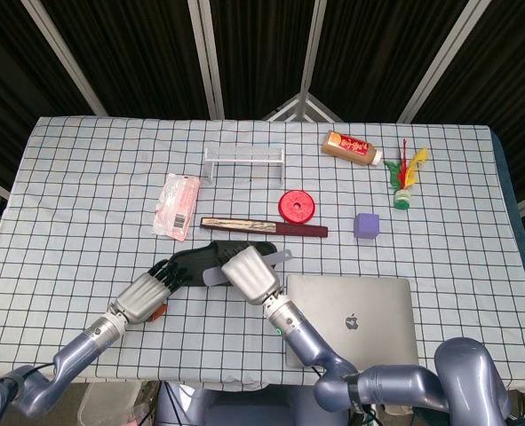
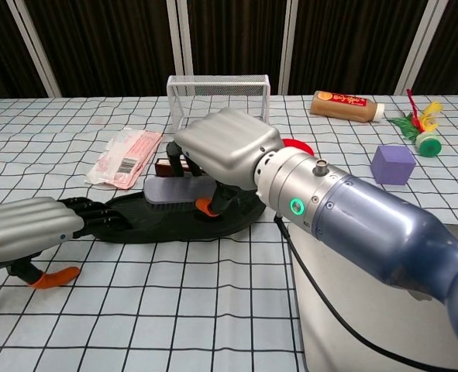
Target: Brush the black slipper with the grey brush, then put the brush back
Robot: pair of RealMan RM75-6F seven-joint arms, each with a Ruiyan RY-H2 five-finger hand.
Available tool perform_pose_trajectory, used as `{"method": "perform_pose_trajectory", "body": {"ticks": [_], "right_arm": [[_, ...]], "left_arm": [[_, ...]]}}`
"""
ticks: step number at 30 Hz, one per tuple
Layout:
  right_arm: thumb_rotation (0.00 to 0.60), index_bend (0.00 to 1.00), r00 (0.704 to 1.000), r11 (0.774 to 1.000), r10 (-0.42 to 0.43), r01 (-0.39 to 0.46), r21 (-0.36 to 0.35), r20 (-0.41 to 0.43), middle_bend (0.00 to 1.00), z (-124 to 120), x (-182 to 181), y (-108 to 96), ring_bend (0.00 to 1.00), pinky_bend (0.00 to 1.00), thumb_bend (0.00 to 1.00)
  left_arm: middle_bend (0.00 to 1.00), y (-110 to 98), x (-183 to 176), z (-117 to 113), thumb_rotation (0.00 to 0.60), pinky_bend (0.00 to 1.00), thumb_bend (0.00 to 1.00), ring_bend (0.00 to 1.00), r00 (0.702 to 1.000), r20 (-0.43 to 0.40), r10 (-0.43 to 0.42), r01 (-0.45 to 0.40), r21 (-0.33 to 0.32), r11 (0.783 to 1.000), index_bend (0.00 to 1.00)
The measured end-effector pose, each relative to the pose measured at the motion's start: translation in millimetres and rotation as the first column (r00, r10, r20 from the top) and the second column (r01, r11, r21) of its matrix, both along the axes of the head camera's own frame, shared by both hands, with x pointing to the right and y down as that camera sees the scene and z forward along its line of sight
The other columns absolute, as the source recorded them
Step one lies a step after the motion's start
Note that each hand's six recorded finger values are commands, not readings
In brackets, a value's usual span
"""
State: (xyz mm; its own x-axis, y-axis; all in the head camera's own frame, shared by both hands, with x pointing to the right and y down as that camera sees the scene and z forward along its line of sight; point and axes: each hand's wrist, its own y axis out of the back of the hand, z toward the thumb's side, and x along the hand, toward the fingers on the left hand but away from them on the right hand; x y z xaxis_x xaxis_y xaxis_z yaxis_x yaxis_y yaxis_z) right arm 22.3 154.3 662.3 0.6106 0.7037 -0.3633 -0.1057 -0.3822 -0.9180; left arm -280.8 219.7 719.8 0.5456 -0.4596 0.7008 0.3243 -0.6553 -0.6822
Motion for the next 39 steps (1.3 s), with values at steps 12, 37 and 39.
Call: {"method": "perform_pose_trajectory", "body": {"ticks": [12, 37, 39], "right_arm": [[0.6, 0.72, 1.0, 1.0, 0.014, -0.014, 0.005, -0.002, 0.68, 6, 4, -2, 0.5, 0.49, 0.81], [0.6, 0.72, 0.996, 0.999, 0.035, -0.033, 0.024, -0.078, 0.68, 26, 21, -7, 0.5, 0.49, 0.81], [0.6, 0.72, 0.995, 0.999, 0.042, -0.04, 0.025, -0.085, 0.68, 28, 24, -9, 0.5, 0.49, 0.81]], "left_arm": [[0.04, 6, 1, 1, 0.6, 0.0, 0.62, 0.03, 1.0, 0.028, 0.012, -0.012, 0.006, 1.0, 0.0], [0.04, 11, -9, 2, 0.6, 0.0, 0.61, 0.03, 0.997, 0.076, 0.013, -0.014, 0.018, 1.0, 0.0], [0.04, 10, -9, 2, 0.6, 0.0, 0.61, 0.03, 0.997, 0.076, 0.011, -0.013, 0.019, 1.0, 0.0]]}}
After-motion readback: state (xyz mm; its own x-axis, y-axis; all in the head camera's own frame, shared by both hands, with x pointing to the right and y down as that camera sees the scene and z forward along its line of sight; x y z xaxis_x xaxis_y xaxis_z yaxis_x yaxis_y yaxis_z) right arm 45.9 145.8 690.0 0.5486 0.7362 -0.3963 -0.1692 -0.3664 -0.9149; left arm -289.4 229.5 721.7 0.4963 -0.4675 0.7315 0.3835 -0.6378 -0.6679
